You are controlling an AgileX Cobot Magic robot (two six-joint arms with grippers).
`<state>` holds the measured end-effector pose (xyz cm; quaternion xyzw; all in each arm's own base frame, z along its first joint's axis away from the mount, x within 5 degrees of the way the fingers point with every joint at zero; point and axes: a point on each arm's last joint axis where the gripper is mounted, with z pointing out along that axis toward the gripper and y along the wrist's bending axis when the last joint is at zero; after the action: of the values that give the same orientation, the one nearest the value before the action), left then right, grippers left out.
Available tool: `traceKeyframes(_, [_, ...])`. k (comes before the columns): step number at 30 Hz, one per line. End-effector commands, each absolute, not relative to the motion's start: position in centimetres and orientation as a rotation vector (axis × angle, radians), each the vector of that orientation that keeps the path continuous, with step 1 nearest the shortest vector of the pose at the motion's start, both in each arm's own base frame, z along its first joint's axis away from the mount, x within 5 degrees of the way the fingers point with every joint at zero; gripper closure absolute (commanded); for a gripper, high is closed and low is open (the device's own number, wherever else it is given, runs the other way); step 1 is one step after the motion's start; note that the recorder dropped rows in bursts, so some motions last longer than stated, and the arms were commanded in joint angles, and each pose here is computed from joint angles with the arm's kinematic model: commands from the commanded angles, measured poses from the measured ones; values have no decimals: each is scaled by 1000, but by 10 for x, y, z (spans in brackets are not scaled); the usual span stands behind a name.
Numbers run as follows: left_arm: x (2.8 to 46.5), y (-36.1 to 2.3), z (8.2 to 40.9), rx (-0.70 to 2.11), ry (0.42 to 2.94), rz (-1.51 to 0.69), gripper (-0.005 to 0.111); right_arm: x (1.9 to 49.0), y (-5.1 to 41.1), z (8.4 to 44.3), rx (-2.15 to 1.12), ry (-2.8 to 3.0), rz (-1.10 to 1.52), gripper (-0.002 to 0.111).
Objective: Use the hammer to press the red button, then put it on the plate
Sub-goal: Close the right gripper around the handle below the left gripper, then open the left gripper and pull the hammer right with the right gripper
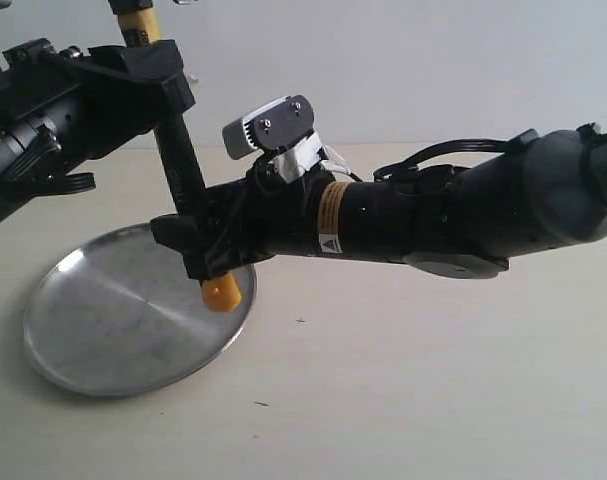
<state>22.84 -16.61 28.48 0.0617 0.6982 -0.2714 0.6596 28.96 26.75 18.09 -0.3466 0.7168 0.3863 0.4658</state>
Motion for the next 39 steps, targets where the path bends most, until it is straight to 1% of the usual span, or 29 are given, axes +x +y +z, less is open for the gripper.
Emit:
traceKeyframes(1, [227, -163, 299, 125, 1488, -626, 107, 291, 269, 181, -827, 1757, 954, 66])
traceKeyframes(5, [227, -163, 299, 125, 1488, -626, 107, 291, 269, 181, -827, 1755, 957, 101])
traceKeyframes(6, [227, -163, 299, 125, 1488, -626, 107, 291, 269, 181, -827, 1751, 960, 108])
traceKeyframes(12, [226, -164, 299, 150, 1480, -623, 107, 291, 269, 181, -804, 1768, 980, 108])
traceKeyframes(19, [225, -166, 299, 176, 1473, -620, 106, 287, 272, 187, -761, 1736, 1103, 108])
traceKeyframes(20, [225, -166, 300, 180, 1472, -620, 104, 287, 272, 188, -755, 1728, 1121, 108])
traceKeyframes(22, [225, -166, 300, 193, 1468, -618, 95, 287, 273, 190, -739, 1724, 1144, 108])
traceKeyframes(27, [225, -167, 300, 202, 1465, -617, 59, 285, 274, 193, -735, 1686, 1182, 108])
traceKeyframes(29, [225, -167, 300, 202, 1465, -617, 47, 285, 274, 196, -710, 1669, 1216, 108])
traceKeyframes(31, [225, -167, 300, 202, 1465, -617, 37, 286, 274, 199, -661, 1653, 1248, 108])
traceKeyframes(33, [225, -167, 300, 202, 1465, -617, 31, 288, 273, 202, -605, 1647, 1266, 108])
traceKeyframes(34, [225, -167, 300, 208, 1464, -611, 30, 290, 273, 202, -577, 1647, 1267, 108])
traceKeyframes(39, [225, -167, 300, 229, 1458, -587, 30, 295, 270, 205, -476, 1644, 1274, 108])
